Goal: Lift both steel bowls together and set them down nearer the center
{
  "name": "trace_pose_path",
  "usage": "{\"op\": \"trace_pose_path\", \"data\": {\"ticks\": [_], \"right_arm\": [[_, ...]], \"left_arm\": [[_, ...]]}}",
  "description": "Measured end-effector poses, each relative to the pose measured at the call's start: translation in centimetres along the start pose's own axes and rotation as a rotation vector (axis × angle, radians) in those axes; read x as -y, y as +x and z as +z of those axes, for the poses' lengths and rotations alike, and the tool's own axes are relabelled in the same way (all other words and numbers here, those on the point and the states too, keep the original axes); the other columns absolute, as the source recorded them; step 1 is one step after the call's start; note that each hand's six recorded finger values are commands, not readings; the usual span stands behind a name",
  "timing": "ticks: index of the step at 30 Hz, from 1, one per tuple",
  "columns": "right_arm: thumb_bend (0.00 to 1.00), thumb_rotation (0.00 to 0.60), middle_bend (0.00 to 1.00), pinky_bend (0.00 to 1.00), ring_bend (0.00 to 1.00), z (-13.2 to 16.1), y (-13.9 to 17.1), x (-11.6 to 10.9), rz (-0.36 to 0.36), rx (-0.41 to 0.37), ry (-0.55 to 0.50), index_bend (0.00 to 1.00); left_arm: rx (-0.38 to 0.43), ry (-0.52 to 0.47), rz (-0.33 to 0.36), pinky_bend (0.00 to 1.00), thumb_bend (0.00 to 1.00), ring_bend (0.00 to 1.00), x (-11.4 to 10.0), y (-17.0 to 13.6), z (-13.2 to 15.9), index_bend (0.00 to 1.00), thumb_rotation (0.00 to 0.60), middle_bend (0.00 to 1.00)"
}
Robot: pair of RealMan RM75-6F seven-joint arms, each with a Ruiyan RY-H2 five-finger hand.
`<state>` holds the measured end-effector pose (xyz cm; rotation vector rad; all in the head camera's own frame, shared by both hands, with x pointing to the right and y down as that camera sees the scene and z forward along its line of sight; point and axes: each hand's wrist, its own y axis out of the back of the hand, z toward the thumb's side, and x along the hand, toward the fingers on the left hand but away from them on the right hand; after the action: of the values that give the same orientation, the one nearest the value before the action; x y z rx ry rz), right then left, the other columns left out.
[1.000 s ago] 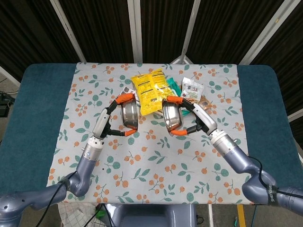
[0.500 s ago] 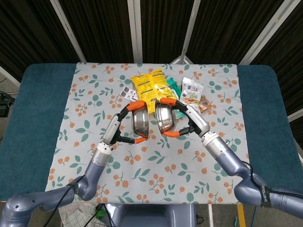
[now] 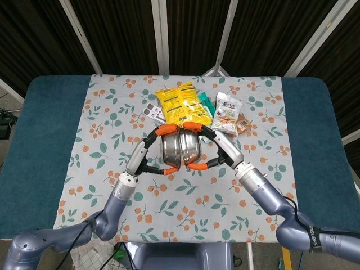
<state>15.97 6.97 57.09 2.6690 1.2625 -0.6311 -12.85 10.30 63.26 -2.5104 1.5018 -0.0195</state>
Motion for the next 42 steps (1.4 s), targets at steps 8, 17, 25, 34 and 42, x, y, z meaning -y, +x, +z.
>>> {"op": "trace_pose_path", "data": {"ticks": [8,17,25,34,42], "right_arm": [[0.0,0.6,0.26,0.05,0.34,-0.2,0.1,-0.2,-0.006,0.005,-0.011,0.3],[0.0,0.6,0.26,0.05,0.34,-0.4,0.5,-1.7,-0.03,0.002,-0.028,0.3],[0.0,0.6,0.26,0.05,0.34,-0.6,0.7,-1.5,-0.015,0.003,-0.021,0.3],[0.0,0.6,0.26,0.05,0.34,-0.4,0.4,-0.3,0.008,-0.001,-0.025,0.3],[0.0,0.6,0.26,0.05,0.34,-0.5,0.4,-0.2,0.011,0.009,-0.029,0.3]], "left_arm": [[0.005,0.013,0.009,0.33,0.02,0.14,-0.5,-0.1,-0.1,0.32,0.6,0.2],[0.009,0.047,0.029,0.33,0.02,0.14,-2.2,-0.3,-0.3,0.32,0.6,0.2],[-0.002,0.035,0.027,0.33,0.02,0.14,-2.3,-0.3,-0.4,0.32,0.6,0.2],[-0.001,0.0,0.003,0.33,0.02,0.14,0.1,-0.4,-0.2,0.33,0.6,0.2],[0.02,-0.015,0.006,0.33,0.02,0.14,1.5,-0.3,0.0,0.33,0.6,0.2]]}}
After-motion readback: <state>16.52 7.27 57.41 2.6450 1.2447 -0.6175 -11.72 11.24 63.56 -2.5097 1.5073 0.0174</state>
